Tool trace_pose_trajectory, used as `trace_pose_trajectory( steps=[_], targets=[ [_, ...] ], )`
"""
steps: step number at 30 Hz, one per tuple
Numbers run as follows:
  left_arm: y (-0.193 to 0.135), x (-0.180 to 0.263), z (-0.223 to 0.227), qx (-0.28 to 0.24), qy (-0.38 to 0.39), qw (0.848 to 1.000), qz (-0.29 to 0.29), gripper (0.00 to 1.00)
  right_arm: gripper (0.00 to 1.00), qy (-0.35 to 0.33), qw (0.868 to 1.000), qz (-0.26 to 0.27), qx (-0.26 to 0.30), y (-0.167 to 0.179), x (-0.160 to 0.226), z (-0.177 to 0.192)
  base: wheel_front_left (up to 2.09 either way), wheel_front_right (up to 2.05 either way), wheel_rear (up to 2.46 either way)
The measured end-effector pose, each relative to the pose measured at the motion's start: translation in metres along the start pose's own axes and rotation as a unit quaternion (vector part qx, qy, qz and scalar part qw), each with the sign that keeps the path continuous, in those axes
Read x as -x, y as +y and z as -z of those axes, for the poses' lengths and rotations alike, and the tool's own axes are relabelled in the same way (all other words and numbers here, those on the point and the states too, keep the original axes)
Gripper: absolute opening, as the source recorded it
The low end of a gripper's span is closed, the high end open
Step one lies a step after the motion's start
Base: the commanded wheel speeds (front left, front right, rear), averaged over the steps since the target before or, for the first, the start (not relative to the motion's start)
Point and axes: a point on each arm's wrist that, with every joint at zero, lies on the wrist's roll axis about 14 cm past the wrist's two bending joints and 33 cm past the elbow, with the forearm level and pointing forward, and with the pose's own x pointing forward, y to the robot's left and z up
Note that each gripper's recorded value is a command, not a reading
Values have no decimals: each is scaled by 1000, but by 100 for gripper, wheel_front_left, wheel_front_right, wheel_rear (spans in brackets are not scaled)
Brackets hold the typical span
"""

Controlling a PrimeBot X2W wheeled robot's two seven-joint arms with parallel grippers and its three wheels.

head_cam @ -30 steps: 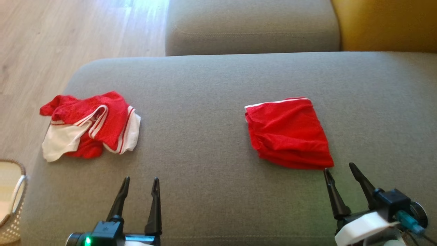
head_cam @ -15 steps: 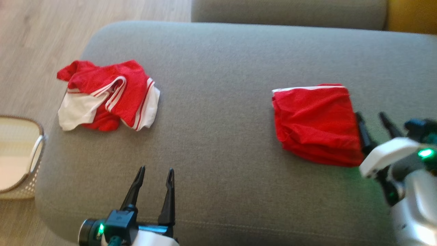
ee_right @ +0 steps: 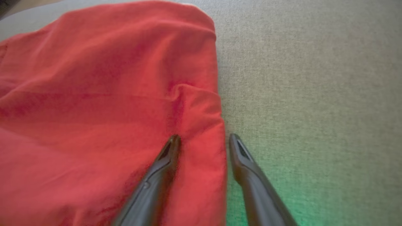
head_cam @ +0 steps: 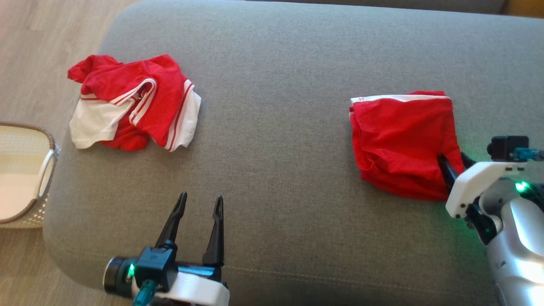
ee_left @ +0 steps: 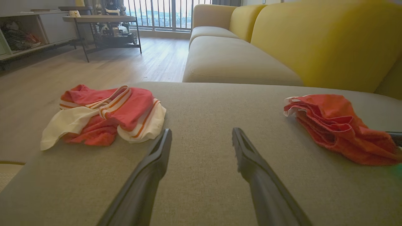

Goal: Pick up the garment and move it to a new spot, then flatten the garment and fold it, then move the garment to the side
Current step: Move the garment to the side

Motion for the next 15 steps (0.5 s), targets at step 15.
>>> trace_pose_trajectory(
  steps=[15],
  targets=[
    [-25,-26,5,1,2,999,52,100,0,-67,994,63,57,-68,18,-38,0,0,0]
  ],
)
